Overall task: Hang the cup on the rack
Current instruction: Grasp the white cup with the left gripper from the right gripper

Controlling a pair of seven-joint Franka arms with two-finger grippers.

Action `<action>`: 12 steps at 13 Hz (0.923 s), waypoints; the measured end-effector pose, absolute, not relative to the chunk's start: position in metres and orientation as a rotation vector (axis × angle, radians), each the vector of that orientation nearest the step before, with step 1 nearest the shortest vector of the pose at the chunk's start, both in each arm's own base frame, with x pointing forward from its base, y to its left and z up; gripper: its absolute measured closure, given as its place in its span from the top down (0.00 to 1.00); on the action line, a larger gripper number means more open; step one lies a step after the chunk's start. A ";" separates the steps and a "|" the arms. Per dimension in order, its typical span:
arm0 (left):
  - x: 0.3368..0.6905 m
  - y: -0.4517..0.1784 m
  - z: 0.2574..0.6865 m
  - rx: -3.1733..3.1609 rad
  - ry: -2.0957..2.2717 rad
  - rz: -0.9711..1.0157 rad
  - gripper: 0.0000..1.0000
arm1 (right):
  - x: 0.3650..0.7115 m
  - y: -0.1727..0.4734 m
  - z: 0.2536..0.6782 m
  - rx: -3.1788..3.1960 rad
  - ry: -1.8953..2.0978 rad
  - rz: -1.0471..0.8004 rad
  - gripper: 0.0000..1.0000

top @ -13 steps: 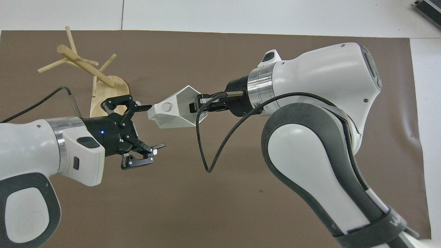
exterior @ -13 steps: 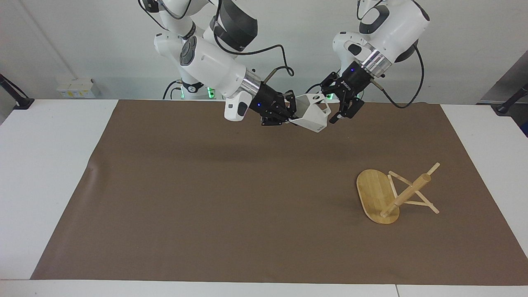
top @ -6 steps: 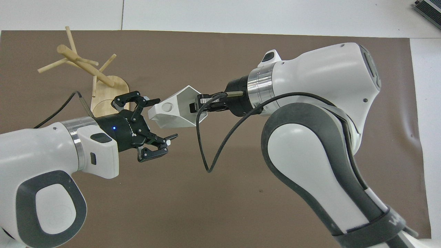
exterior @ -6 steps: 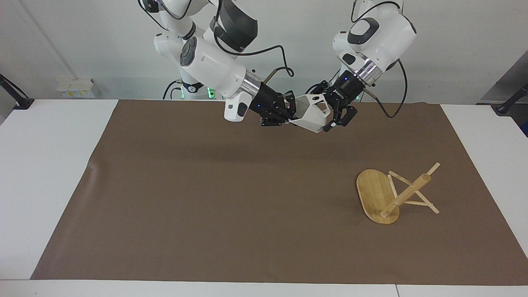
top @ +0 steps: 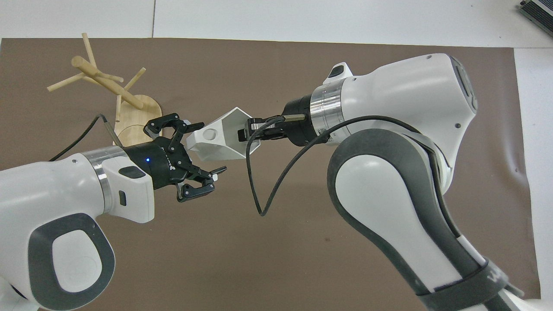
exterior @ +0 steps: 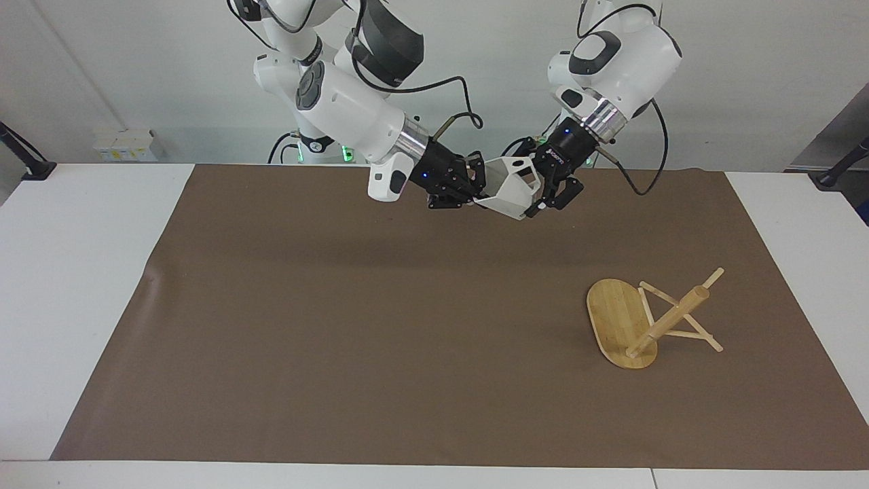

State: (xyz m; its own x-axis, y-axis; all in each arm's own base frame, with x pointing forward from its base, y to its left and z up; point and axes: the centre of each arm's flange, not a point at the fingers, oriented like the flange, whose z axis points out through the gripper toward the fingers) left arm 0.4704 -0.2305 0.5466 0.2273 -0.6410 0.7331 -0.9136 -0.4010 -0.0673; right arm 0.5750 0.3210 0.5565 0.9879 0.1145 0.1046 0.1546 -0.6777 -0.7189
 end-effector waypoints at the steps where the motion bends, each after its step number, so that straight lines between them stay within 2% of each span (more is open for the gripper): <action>1: 0.470 -0.231 0.546 2.130 -1.436 0.988 0.76 | 0.575 0.321 0.556 -2.323 -0.187 -0.065 0.04; 6: 0.471 -0.232 0.544 2.131 -1.428 0.980 0.76 | 0.575 0.321 0.556 -2.336 -0.197 -0.070 0.04; 8: 0.470 -0.234 0.544 2.134 -1.401 0.973 0.70 | 0.575 0.321 0.556 -2.335 -0.193 -0.078 0.19; 10: 0.469 -0.236 0.544 2.135 -1.391 0.970 0.70 | 0.575 0.322 0.556 -2.335 -0.193 -0.078 0.48; 12: 0.469 -0.236 0.544 2.135 -1.387 0.970 0.70 | 0.575 0.321 0.556 -2.335 -0.192 -0.078 0.70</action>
